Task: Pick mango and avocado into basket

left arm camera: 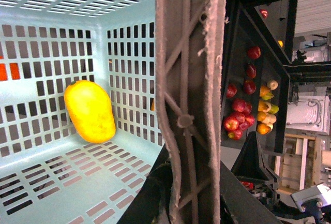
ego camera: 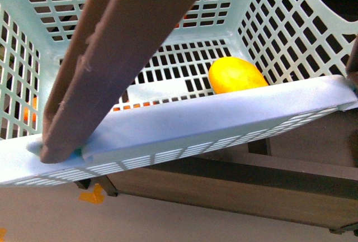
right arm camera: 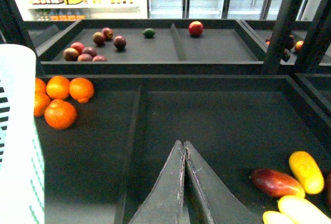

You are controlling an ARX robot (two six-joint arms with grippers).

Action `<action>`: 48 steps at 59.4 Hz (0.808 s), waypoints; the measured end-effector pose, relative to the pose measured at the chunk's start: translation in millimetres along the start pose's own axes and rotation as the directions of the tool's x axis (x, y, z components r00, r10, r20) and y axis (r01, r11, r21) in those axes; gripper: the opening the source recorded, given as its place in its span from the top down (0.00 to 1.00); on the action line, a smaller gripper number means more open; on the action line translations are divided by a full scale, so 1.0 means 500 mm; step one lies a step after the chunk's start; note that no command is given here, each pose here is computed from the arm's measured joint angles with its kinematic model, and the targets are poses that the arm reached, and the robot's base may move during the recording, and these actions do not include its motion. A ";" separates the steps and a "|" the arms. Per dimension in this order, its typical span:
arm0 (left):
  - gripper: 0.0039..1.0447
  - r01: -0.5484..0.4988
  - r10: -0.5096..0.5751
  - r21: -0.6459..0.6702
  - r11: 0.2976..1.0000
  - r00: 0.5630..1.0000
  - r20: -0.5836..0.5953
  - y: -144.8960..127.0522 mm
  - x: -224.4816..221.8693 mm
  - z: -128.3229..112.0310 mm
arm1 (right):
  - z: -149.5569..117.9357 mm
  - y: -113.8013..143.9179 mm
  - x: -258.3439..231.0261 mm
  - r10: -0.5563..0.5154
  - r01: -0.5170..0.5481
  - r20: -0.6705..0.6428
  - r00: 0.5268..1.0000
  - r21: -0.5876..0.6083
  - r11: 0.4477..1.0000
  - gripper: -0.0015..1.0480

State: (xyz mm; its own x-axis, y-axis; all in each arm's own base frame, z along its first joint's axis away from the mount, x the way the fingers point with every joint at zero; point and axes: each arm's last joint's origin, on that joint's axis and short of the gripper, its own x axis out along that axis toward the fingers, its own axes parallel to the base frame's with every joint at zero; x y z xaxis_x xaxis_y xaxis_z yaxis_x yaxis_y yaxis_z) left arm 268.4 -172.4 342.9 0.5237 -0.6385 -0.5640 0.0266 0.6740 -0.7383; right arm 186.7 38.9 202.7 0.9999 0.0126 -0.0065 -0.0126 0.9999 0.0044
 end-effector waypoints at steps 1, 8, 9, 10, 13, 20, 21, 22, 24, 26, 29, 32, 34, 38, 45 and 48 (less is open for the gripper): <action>0.93 0.000 0.000 0.000 1.000 1.000 0.000 0.000 0.000 0.000 | -0.003 -0.004 -0.004 -0.001 0.001 0.000 1.000 0.000 1.000 0.98; 0.93 -0.003 0.003 0.000 1.000 1.000 0.004 0.000 0.000 0.000 | -0.017 -0.020 -0.024 -0.008 0.008 -0.003 1.000 0.000 1.000 0.98; 0.93 -0.003 0.003 0.000 1.000 1.000 0.004 0.000 0.000 0.000 | -0.019 -0.023 -0.028 -0.008 0.008 -0.004 1.000 -0.001 1.000 0.98; 0.93 -0.003 0.003 0.000 1.000 1.000 0.004 0.000 0.000 0.000 | -0.022 -0.025 -0.030 -0.011 0.011 -0.005 1.000 -0.002 1.000 0.96; 0.93 -0.003 0.003 0.000 1.000 1.000 0.003 0.000 0.000 0.000 | -0.024 -0.027 -0.034 -0.013 0.013 -0.003 1.000 -0.001 1.000 0.90; 0.93 -0.002 0.002 0.000 1.000 1.000 0.002 0.000 0.000 0.000 | -0.023 -0.028 -0.035 -0.011 0.011 0.000 1.000 -0.001 1.000 0.72; 0.93 -0.001 0.001 0.000 1.000 1.000 0.001 0.000 0.000 0.000 | -0.023 -0.028 -0.035 -0.010 0.010 0.000 1.000 -0.001 1.000 0.68; 0.93 -0.001 0.001 0.000 1.000 1.000 0.001 0.000 0.000 0.000 | -0.023 -0.027 -0.035 -0.010 0.010 0.000 1.000 -0.001 1.000 0.67; 0.93 0.000 0.000 0.000 1.000 1.000 0.001 0.000 0.000 0.000 | -0.023 -0.027 -0.035 -0.008 0.008 0.000 1.000 -0.001 1.000 0.62; 0.93 0.000 0.000 0.000 1.000 1.000 0.001 0.000 0.000 0.000 | -0.023 -0.027 -0.035 -0.008 0.008 0.000 1.000 -0.001 1.000 0.55; 0.93 -0.001 0.001 0.000 1.000 1.000 0.001 0.000 0.000 0.000 | -0.023 -0.028 -0.035 -0.009 0.009 0.000 1.000 -0.001 1.000 0.45; 0.93 -0.001 0.001 0.000 1.000 1.000 0.001 0.000 0.000 0.000 | -0.023 -0.028 -0.035 -0.009 0.009 0.000 1.000 -0.001 1.000 0.37; 0.93 -0.001 0.001 0.000 1.000 1.000 0.002 0.000 0.000 0.000 | -0.023 -0.028 -0.035 -0.009 0.009 0.000 1.000 -0.001 1.000 0.32; 0.93 -0.001 0.001 0.000 1.000 1.000 0.002 0.000 0.000 0.000 | -0.023 -0.028 -0.035 -0.009 0.009 0.000 1.000 -0.001 1.000 0.22; 0.93 -0.002 0.002 0.000 1.000 1.000 0.002 0.000 0.000 0.000 | -0.023 -0.028 -0.035 -0.009 0.009 0.000 1.000 -0.001 1.000 0.07; 0.93 -0.002 0.002 0.000 1.000 1.000 0.002 0.000 0.000 0.000 | -0.023 -0.028 -0.035 -0.009 0.009 0.000 1.000 -0.001 1.000 0.08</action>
State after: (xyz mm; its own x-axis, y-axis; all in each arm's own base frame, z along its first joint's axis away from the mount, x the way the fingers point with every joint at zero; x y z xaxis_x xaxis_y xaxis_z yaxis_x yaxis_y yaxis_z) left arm 268.5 -172.4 342.8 0.5256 -0.6366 -0.5644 0.0257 0.6750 -0.7374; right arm 169.4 25.0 191.3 1.0000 0.0034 -0.0062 -0.0034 1.0000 0.0033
